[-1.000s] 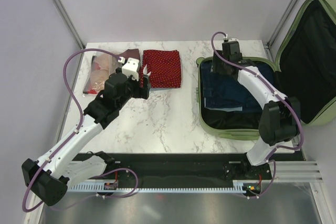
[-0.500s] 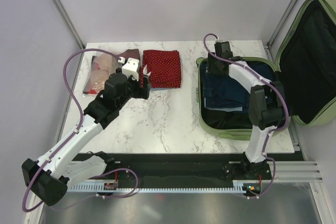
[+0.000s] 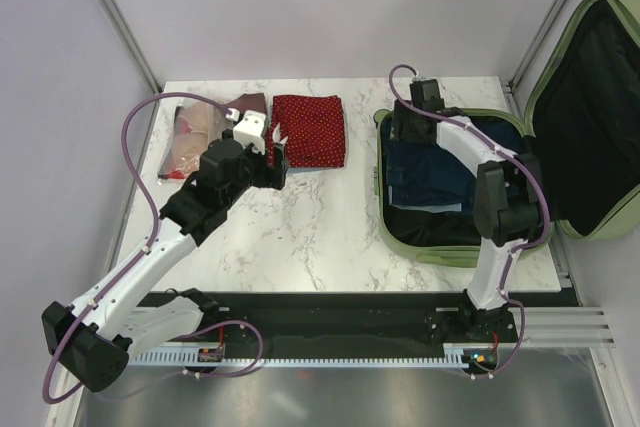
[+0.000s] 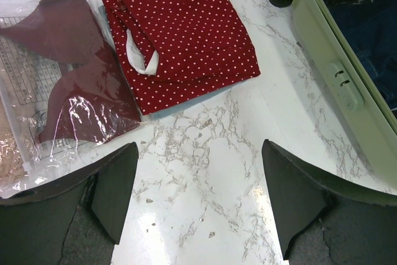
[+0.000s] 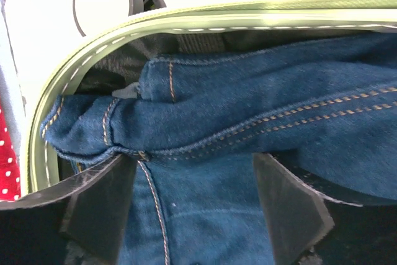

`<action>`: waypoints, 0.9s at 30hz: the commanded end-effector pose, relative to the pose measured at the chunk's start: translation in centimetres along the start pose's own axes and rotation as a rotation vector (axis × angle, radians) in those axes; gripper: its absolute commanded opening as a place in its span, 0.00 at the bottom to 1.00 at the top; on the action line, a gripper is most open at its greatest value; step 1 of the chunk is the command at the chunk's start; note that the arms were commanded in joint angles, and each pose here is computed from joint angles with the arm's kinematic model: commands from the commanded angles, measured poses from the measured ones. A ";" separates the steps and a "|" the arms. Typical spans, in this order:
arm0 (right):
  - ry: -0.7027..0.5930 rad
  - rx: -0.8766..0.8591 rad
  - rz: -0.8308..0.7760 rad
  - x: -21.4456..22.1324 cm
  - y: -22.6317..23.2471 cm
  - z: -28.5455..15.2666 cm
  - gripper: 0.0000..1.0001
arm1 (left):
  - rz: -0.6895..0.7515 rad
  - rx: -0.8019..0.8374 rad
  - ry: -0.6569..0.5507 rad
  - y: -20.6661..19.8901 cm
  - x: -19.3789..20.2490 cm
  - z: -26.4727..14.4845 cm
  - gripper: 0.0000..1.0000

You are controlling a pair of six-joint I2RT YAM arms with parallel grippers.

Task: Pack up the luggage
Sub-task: Place the clothes in the luggage, then pick up the clothes at the center of the board.

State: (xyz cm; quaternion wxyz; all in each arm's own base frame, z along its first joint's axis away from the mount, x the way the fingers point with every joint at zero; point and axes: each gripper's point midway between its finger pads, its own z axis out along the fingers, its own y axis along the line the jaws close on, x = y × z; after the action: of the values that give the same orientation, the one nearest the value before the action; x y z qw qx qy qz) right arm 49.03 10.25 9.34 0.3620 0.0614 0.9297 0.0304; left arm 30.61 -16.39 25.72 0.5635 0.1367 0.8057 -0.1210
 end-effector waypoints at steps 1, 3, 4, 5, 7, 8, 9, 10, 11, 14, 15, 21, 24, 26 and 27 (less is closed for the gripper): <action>-0.087 -0.030 -0.005 -3.2 0.5 -4.0 0.84 | -0.026 0.015 -0.021 -0.5 -0.6 0.1 0.88; -0.130 -0.061 -0.022 -5.1 1.4 -6.4 0.87 | -0.026 0.014 -0.020 -0.4 -0.6 0.1 0.88; -0.166 -0.082 -0.026 -6.2 2.0 -8.1 0.87 | -0.027 0.012 -0.023 -0.4 -0.7 0.1 0.88; -0.194 -0.107 -0.030 -7.3 2.8 -9.3 0.88 | -0.027 0.011 -0.021 -0.3 -0.6 0.1 0.88; -0.209 -0.186 -0.057 -7.7 5.2 -11.3 0.88 | -0.026 0.011 -0.023 -0.4 -0.7 0.1 0.88; -0.223 -0.215 -0.066 -8.1 6.2 -12.1 0.88 | -0.026 0.011 -0.023 -0.4 -0.7 0.1 0.88; -0.225 -0.252 -0.084 -7.8 7.9 -12.8 0.88 | -0.026 0.012 -0.021 -0.4 -0.6 0.1 0.88; -0.225 -0.293 -0.096 -7.7 9.2 -13.3 0.88 | -0.027 0.011 -0.021 -0.3 -0.6 0.1 0.88; -0.231 -0.325 -0.108 -7.9 10.5 -13.8 0.89 | -0.028 0.012 -0.018 -0.4 -0.6 0.2 0.88; -0.188 -0.498 -0.143 -6.3 15.9 -14.7 0.89 | -0.029 0.015 -0.015 -0.5 -0.5 0.3 0.88; -0.194 -0.540 -0.146 -6.0 17.7 -14.9 0.88 | -0.029 0.016 -0.012 -0.5 -0.4 0.3 0.88; -0.112 -0.539 -0.095 -4.6 21.0 -9.9 0.89 | -0.030 0.009 -0.010 -0.4 -0.3 0.4 0.88; -0.087 -0.493 -0.095 -3.9 21.5 -6.8 0.88 | -0.029 0.009 -0.010 -0.4 -0.3 0.3 0.88; -0.078 -0.454 -0.095 -3.5 21.6 -4.9 0.89 | -0.031 0.010 -0.011 -0.4 -0.4 0.3 0.88; -0.070 -0.437 -0.094 -3.2 21.5 -4.3 0.89 | -0.030 0.012 -0.008 -0.5 -0.3 0.4 0.88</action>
State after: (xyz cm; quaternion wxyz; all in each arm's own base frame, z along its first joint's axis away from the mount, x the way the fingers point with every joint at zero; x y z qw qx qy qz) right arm 48.88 30.87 15.69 0.3798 -0.0814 0.8950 0.2195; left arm 30.76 -16.51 25.26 0.5579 0.1380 0.8096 -0.1195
